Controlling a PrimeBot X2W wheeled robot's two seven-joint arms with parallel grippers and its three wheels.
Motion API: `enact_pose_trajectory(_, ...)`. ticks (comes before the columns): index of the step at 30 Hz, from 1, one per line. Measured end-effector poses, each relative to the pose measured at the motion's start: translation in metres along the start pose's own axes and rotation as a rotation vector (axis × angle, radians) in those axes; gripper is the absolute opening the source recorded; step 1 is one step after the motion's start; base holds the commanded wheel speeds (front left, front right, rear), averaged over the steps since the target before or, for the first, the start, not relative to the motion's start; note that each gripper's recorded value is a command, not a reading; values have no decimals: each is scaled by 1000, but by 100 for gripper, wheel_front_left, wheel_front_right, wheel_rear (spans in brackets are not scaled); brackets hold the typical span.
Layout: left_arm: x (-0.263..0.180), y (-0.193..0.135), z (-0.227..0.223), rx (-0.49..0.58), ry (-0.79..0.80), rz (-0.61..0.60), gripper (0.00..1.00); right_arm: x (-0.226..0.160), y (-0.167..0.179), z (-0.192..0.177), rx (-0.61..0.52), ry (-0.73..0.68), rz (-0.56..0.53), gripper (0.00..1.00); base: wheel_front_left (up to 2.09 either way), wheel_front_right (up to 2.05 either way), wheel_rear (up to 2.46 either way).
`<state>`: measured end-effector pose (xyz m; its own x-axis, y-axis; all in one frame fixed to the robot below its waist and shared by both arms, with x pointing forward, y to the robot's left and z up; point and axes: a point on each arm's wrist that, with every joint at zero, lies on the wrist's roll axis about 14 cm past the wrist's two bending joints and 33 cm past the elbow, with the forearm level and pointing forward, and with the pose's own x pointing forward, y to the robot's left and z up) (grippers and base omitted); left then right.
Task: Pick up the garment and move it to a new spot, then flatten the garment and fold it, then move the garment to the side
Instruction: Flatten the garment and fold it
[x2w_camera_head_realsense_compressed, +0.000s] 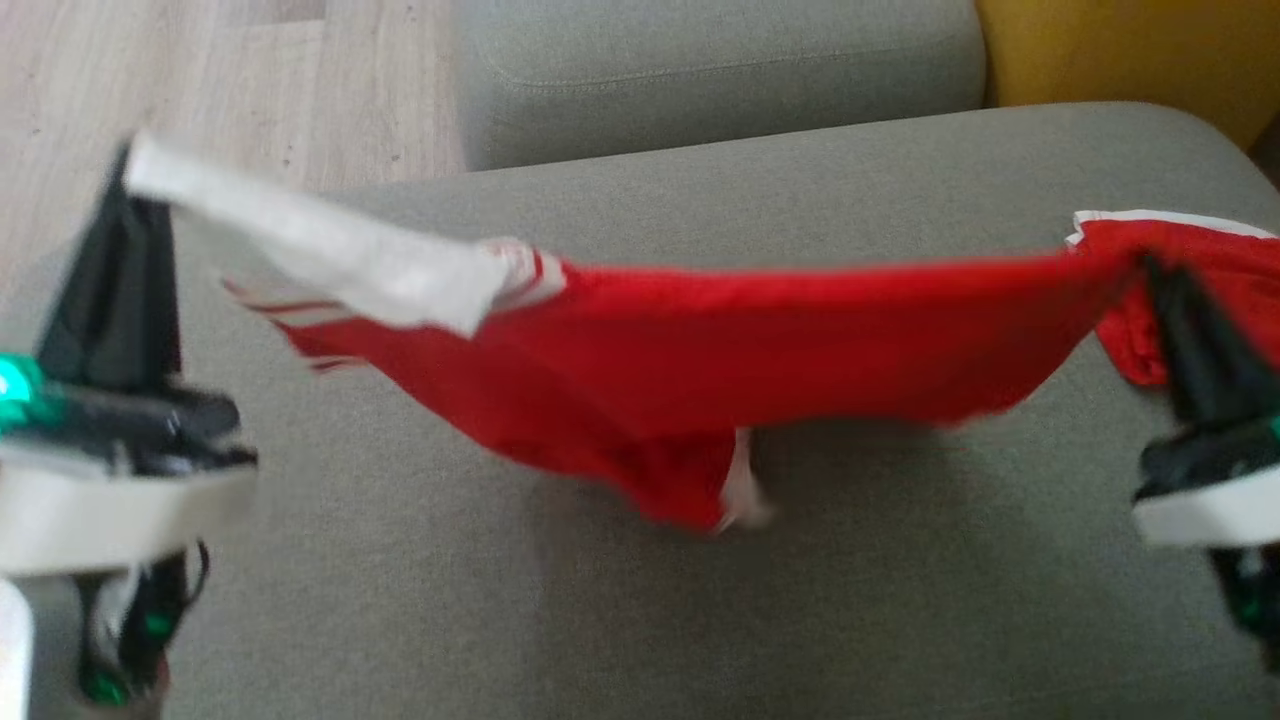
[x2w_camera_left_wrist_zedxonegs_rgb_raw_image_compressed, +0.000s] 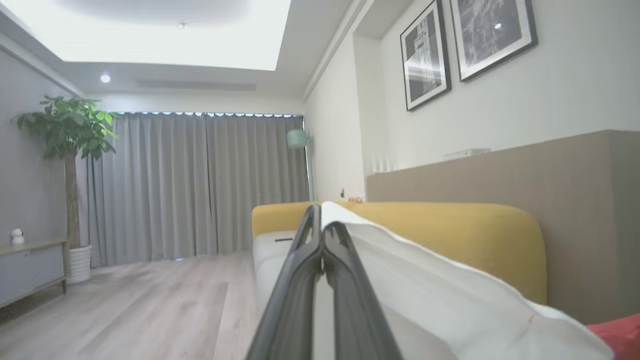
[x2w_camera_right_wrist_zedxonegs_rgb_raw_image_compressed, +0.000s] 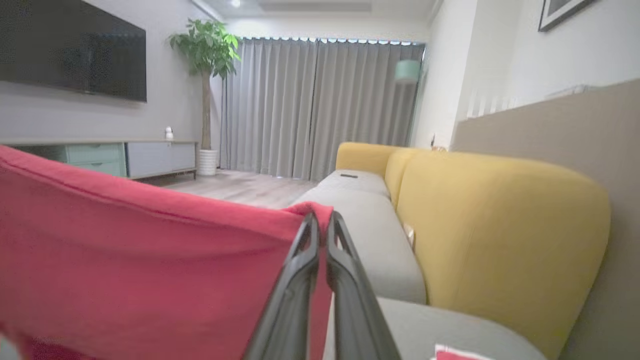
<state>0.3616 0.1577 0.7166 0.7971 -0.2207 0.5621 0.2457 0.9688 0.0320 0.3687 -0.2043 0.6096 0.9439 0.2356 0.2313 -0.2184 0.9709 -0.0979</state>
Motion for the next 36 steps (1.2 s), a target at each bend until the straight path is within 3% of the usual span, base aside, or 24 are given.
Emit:
enact_pose_trajectory(2,12,-2,9,-16,-14,-22,0,8,-3,19,-6,-30,2,0,0,0,0)
enact_pose_trajectory(4,19,-5,-1,-13,40,-49,0,11,-4,15,-5,18,8,0,0,0,0)
enact_pose_trajectory(10,8,-4,-70,-53,273,-49,0,0,11,-69,75,362,38,0,0,0,0)
enact_pose_trajectory(11,2,-3,-85,-62,313,-39,0,-4,16,-87,98,420,42,7,0,0,0)
enact_pose_trajectory(12,-4,-1,-98,-73,344,-26,0,-7,20,-102,124,457,41,40,0,0,0)
enact_pose_trajectory(13,-10,1,-110,-81,370,-15,0,-6,23,-112,148,469,32,95,0,0,0)
enact_pose_trajectory(14,-14,2,-120,-87,391,-7,0,-3,24,-119,171,465,18,100,0,0,0)
enact_pose_trajectory(19,-31,7,-154,-94,452,29,0,16,20,-134,156,388,-8,100,0,0,0)
enact_pose_trajectory(24,-45,18,-168,-89,479,74,0,5,28,-153,115,401,37,100,0,0,0)
enact_pose_trajectory(30,-51,20,-176,-88,494,84,0,-17,37,-179,-19,507,151,100,0,0,0)
enact_pose_trajectory(36,-56,17,-183,-96,507,84,0,-3,37,-195,-86,563,174,100,0,0,0)
